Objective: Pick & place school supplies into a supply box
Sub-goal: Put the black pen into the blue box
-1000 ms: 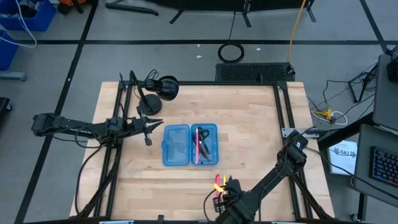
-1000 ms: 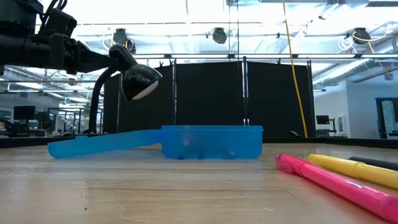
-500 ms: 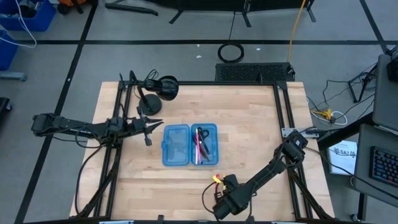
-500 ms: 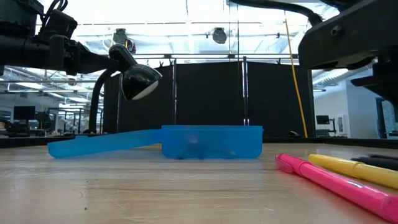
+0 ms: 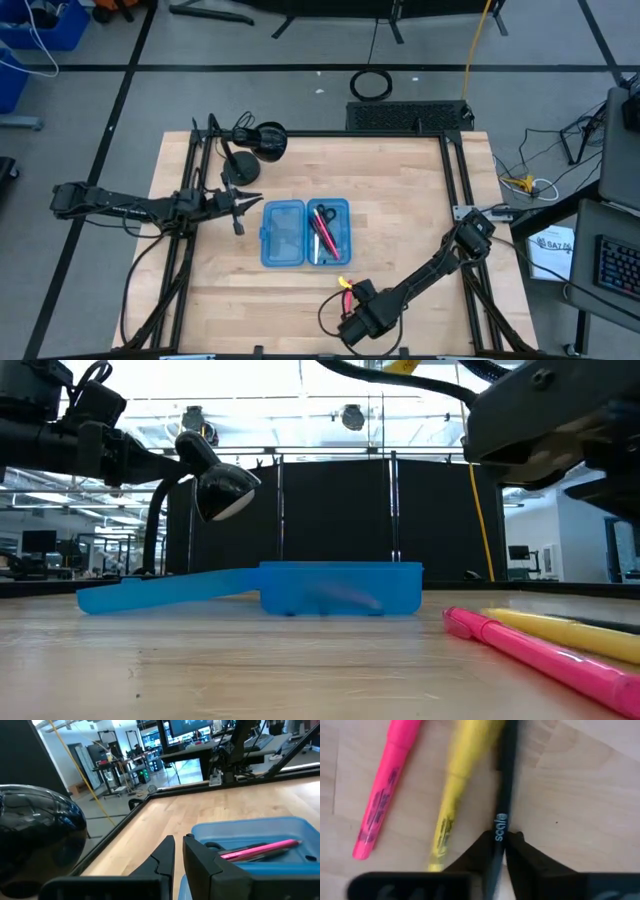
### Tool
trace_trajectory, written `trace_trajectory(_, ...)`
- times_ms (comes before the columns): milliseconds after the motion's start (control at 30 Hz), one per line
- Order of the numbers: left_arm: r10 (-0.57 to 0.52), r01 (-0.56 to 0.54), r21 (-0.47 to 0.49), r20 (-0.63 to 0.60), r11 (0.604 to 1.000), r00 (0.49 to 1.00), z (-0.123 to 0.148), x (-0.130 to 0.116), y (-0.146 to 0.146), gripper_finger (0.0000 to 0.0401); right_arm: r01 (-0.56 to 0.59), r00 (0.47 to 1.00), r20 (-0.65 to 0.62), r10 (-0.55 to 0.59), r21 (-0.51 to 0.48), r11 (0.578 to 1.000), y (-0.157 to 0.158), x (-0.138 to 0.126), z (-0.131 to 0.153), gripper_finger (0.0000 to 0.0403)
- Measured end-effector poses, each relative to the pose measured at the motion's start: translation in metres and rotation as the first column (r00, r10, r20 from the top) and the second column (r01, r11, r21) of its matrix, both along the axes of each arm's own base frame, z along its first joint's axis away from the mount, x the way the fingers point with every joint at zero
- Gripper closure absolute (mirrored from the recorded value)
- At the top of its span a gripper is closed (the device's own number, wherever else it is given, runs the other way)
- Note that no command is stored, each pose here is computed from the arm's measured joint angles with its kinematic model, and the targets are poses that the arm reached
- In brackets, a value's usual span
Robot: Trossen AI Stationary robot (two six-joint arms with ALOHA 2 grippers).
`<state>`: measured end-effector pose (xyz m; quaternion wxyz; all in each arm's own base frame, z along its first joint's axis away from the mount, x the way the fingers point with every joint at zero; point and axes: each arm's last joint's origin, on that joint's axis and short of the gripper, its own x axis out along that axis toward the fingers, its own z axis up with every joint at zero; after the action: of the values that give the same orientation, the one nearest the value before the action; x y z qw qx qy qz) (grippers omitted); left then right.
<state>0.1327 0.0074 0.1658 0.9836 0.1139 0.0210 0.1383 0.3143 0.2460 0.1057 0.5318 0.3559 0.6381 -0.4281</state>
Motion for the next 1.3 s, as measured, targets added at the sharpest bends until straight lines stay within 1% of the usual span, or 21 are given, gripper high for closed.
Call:
trace_trajectory(67, 0.0, 0.0, -0.004, 0.001, 1.0, 1.0, 0.0, 0.0, 0.0, 0.0359, -0.025, 1.0, -0.003, 0.025, 0.01, 1.0, 0.0, 0.0, 0.0, 0.0382)
trace_trajectory(133, 0.0, 0.0, -0.006, 0.002, 1.0, 1.0, 0.0, 0.0, 0.0, 0.0359, -0.036, 0.999, 0.002, 0.036, 0.021, 0.999, 0.001, 0.0, 0.003, 0.0384)
trace_trajectory(233, 0.0, 0.0, -0.011, 0.003, 1.0, 1.0, 0.0, 0.0, 0.0, 0.0359, -0.021, 1.0, 0.005, 0.021, 0.024, 0.999, 0.0, -0.002, 0.012, 0.0382)
trace_trajectory(333, 0.0, 0.0, -0.022, 0.006, 1.0, 1.0, 0.0, 0.0, 0.0, 0.0359, -0.005, 0.999, 0.046, 0.004, 0.012, 1.0, -0.002, -0.005, 0.03, 0.0384)
trace_trajectory(367, 0.0, 0.0, -0.022, 0.007, 1.0, 1.0, 0.0, 0.0, 0.0, 0.0359, 0.002, 0.997, 0.072, -0.003, 0.006, 1.0, -0.002, -0.006, 0.038, 0.0384)
trace_trajectory(433, 0.0, 0.0, -0.024, 0.007, 1.0, 1.0, 0.0, 0.0, 0.0, 0.0359, 0.016, 0.996, 0.086, -0.012, -0.046, 0.999, -0.006, -0.013, 0.049, 0.0384)
trace_trajectory(567, -0.013, 0.014, -0.033, 0.009, 0.999, 1.0, 0.0, 0.0, 0.0, 0.0359, 0.053, 0.974, 0.222, -0.042, -0.046, 0.997, -0.012, -0.016, 0.087, 0.0384)
trace_trajectory(667, -0.027, 0.028, -0.049, 0.014, 0.998, 1.0, 0.0, 0.0, -0.001, 0.0359, 0.064, 0.956, 0.292, -0.033, -0.098, 0.993, -0.019, -0.022, 0.107, 0.0384)
trace_trajectory(733, -0.027, 0.029, -0.065, 0.021, 0.997, 0.999, 0.0, 0.0, -0.001, 0.0359, 0.087, 0.918, 0.396, -0.027, -0.132, 0.987, -0.026, -0.021, 0.122, 0.0384)
trace_trajectory(800, -0.03, 0.031, -0.073, 0.023, 0.997, 0.999, 0.0, 0.0, -0.001, 0.0359, 0.112, 0.874, 0.487, -0.004, -0.192, 0.975, -0.04, -0.019, 0.14, 0.0384)
trace_trajectory(933, -0.032, 0.033, -0.076, 0.024, 0.997, 0.999, 0.0, 0.0, -0.001, 0.0359, 0.119, 0.804, 0.59, 0.077, -0.286, 0.951, -0.071, -0.004, 0.161, 0.0384)
trace_trajectory(1100, -0.031, 0.033, -0.082, 0.026, 0.996, 0.999, 0.0, 0.0, -0.001, 0.0359, 0.055, 0.723, 0.663, 0.193, -0.333, 0.941, -0.119, 0.03, 0.179, 0.0384)
trace_trajectory(1200, -0.031, 0.033, -0.082, 0.026, 0.996, 0.999, 0.0, 0.0, -0.001, 0.0359, 0.006, 0.692, 0.684, 0.231, -0.325, 0.946, -0.149, 0.053, 0.179, 0.0384)
trace_trajectory(1233, -0.031, 0.033, -0.082, 0.026, 0.996, 0.999, 0.0, 0.0, -0.001, 0.0359, -0.014, 0.683, 0.693, 0.232, -0.305, 0.952, -0.159, 0.061, 0.177, 0.0384)
trace_trajectory(1267, -0.031, 0.033, -0.082, 0.026, 0.996, 0.999, 0.0, 0.0, -0.001, 0.0359, -0.034, 0.677, 0.697, 0.234, -0.288, 0.957, -0.169, 0.066, 0.175, 0.0384)
trace_trajectory(1300, -0.032, 0.034, -0.082, 0.026, 0.996, 0.999, 0.0, 0.0, -0.001, 0.0359, -0.048, 0.685, 0.691, 0.232, -0.274, 0.96, -0.177, 0.071, 0.171, 0.0384)
